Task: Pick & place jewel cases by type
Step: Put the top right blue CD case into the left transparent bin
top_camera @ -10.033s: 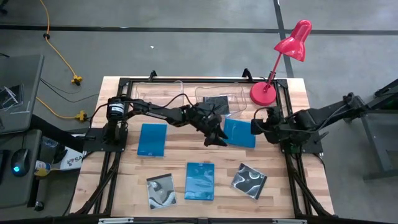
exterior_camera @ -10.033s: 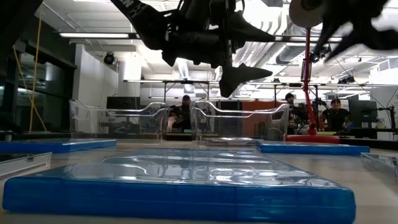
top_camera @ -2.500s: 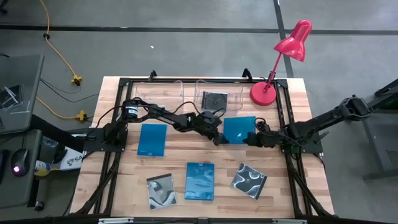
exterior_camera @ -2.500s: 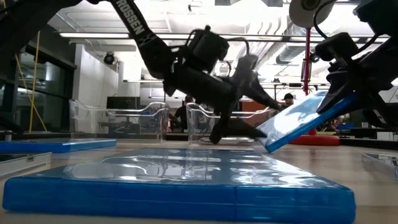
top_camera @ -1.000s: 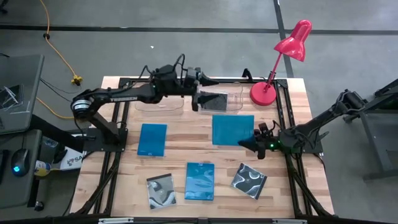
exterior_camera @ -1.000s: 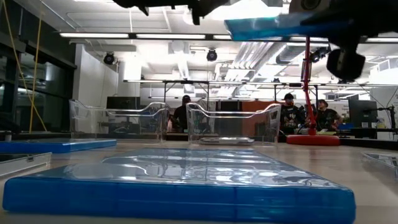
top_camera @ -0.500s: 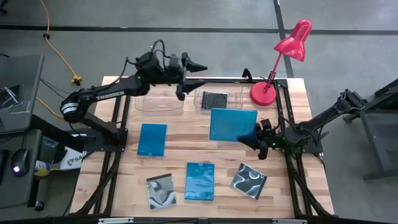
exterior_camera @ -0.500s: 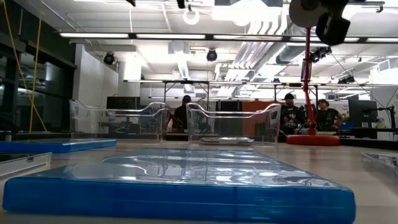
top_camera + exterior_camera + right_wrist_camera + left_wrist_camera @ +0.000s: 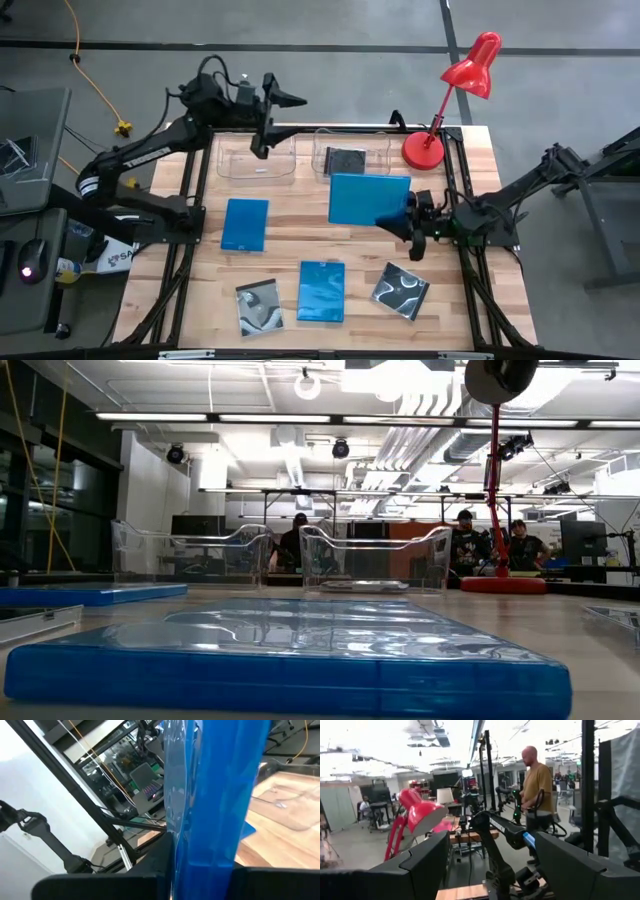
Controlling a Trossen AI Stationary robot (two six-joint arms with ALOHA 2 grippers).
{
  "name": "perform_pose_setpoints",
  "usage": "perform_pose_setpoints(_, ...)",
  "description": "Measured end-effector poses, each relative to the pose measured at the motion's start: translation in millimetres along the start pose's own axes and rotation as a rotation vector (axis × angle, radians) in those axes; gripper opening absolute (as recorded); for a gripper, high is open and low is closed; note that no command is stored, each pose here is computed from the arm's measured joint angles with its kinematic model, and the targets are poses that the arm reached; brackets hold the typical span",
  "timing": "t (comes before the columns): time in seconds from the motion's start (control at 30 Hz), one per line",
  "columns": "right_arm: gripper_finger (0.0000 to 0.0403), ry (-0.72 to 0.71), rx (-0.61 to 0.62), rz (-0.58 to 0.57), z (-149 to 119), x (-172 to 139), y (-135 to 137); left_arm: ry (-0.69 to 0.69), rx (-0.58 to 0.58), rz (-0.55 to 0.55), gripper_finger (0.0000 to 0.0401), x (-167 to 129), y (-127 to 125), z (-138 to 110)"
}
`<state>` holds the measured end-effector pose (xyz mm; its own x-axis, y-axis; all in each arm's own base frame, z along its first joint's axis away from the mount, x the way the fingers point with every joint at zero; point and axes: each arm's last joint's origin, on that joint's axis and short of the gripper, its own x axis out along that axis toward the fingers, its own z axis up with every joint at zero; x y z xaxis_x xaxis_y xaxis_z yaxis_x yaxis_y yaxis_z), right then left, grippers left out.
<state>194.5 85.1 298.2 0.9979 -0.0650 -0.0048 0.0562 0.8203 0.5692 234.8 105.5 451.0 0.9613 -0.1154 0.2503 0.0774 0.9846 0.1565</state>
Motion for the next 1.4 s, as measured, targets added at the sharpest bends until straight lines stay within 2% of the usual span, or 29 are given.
perform_pose_setpoints(0.3, 0.0029, 0.006, -0.062, 0.006, 14.5, 38.0, 22.7, 0.01, 0.083, 0.035, 0.0291, -28.4, -17.8, 26.3)
perform_pose_setpoints(0.73, 0.0029, 0.113, -0.109, -0.057, 56.1, 105.8, 31.6, 0.187, 0.139, 0.201, 0.0291, -81.4, -47.1, 44.2)
perform_pose_setpoints(0.97, 0.0028, 0.163, -0.069, -0.131, 76.6, 140.3, 11.7, 0.301, 0.184, 0.339, 0.0291, -116.8, -65.1, 50.4)
perform_pose_setpoints(1.13, 0.0027, 0.186, -0.028, -0.175, 86.7, 158.6, -11.3, 0.331, 0.217, 0.421, 0.0291, -142.2, -78.8, 57.2)
perform_pose_setpoints(1.27, 0.0027, 0.194, 0.026, -0.193, 95.3, 171.1, -32.0, 0.335, 0.217, 0.434, 0.0291, -159.5, -89.8, 59.4)
perform_pose_setpoints(1.4, 0.0027, 0.21, 0.045, -0.217, 100.2, 185.0, -54.5, 0.326, 0.192, 0.417, 0.0291, -171.4, -98.2, 48.3)
